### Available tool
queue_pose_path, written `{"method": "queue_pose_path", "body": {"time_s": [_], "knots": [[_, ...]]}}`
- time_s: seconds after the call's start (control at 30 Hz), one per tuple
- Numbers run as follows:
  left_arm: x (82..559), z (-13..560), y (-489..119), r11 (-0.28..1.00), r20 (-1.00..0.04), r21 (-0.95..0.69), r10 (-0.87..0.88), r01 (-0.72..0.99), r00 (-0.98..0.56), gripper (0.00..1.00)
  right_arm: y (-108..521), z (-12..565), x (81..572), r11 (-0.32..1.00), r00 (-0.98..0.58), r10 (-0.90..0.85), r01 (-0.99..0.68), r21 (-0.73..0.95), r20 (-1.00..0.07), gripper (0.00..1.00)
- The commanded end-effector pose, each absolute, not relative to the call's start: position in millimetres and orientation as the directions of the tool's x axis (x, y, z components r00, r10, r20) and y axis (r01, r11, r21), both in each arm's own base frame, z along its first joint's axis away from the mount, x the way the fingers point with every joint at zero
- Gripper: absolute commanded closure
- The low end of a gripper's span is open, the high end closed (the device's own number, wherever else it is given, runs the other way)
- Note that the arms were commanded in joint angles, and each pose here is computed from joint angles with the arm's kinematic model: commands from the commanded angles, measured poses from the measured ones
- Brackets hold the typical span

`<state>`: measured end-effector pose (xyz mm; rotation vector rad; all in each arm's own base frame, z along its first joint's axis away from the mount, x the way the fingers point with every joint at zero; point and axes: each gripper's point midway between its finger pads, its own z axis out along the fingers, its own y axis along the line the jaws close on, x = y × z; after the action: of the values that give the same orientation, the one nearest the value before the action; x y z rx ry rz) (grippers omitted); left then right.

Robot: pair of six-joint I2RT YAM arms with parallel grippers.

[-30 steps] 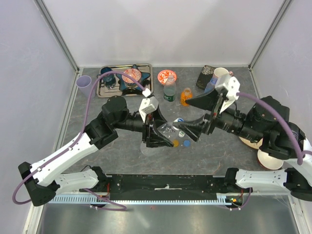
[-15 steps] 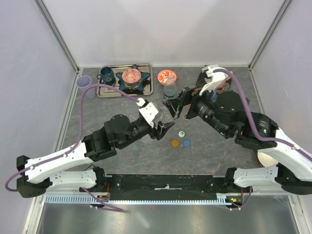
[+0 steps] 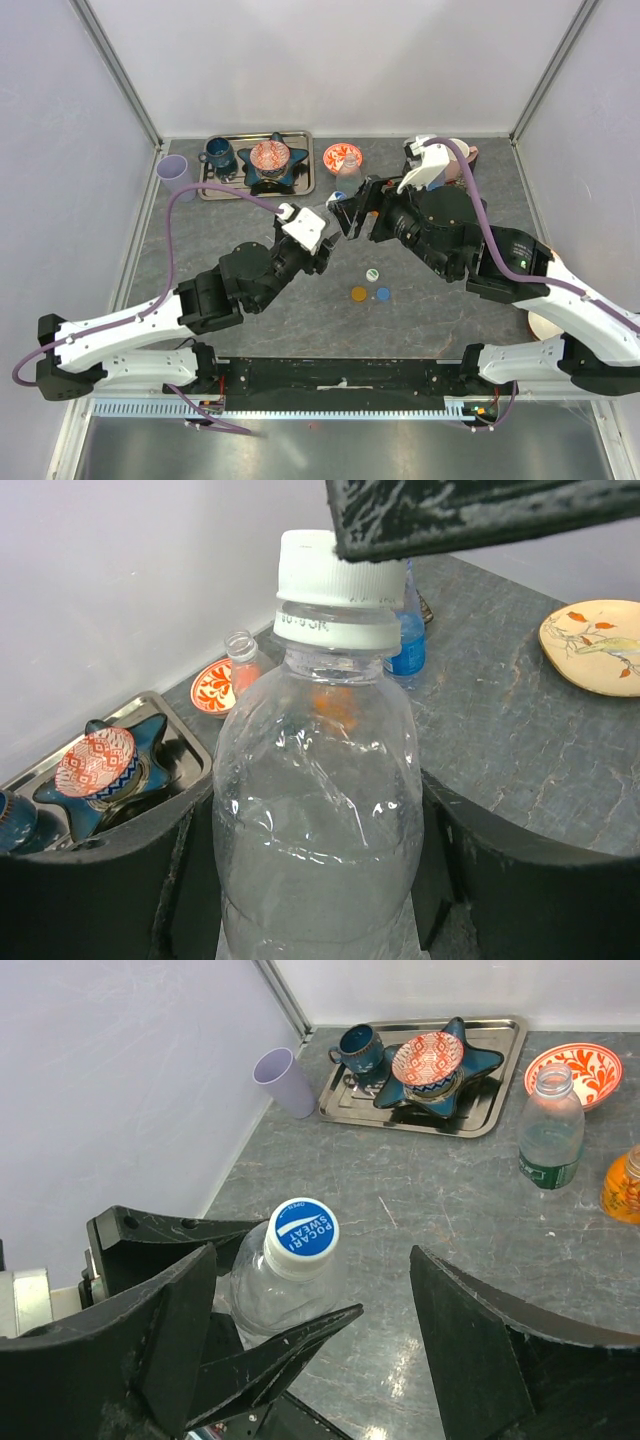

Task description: Unscrew the bottle caps

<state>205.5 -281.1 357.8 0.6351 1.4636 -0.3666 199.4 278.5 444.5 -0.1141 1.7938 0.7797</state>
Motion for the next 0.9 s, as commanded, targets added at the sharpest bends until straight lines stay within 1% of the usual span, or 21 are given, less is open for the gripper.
{"method": "queue_pose_path", "body": {"time_s": [0.0,0.17,0.33,0.47,0.5,0.77,0.87], "knots": [[205,378,-273,0.812,-0.987,0.147,0.085,0.565,0.135,0.55,281,450,207,0.779,-0.348,0.342,-0.415,0.47,-0.873,0.16],[204,376,-271,0.812,-0.987,0.149,0.087,0.565,0.135,0.55,280,455,212,0.778,-0.316,0.363,-0.415,0.472,-0.877,0.18],[204,374,-267,0.814,-0.987,0.149,0.086,0.562,0.136,0.55,292,449,214,0.766,-0.34,0.349,-0.433,0.475,-0.873,0.22],[203,375,-265,0.813,-0.987,0.145,0.082,0.563,0.137,0.55,299,443,216,0.761,-0.357,0.342,-0.438,0.479,-0.869,0.28],[203,376,-265,0.814,-0.987,0.143,0.079,0.563,0.138,0.55,301,442,216,0.756,-0.363,0.339,-0.444,0.481,-0.868,0.31],[202,376,-264,0.812,-0.987,0.143,0.077,0.565,0.138,0.55,308,434,218,0.75,-0.386,0.325,-0.452,0.484,-0.863,0.39],[202,375,-264,0.812,-0.987,0.143,0.077,0.565,0.138,0.55,308,434,218,0.748,-0.386,0.328,-0.451,0.486,-0.862,0.45]]}}
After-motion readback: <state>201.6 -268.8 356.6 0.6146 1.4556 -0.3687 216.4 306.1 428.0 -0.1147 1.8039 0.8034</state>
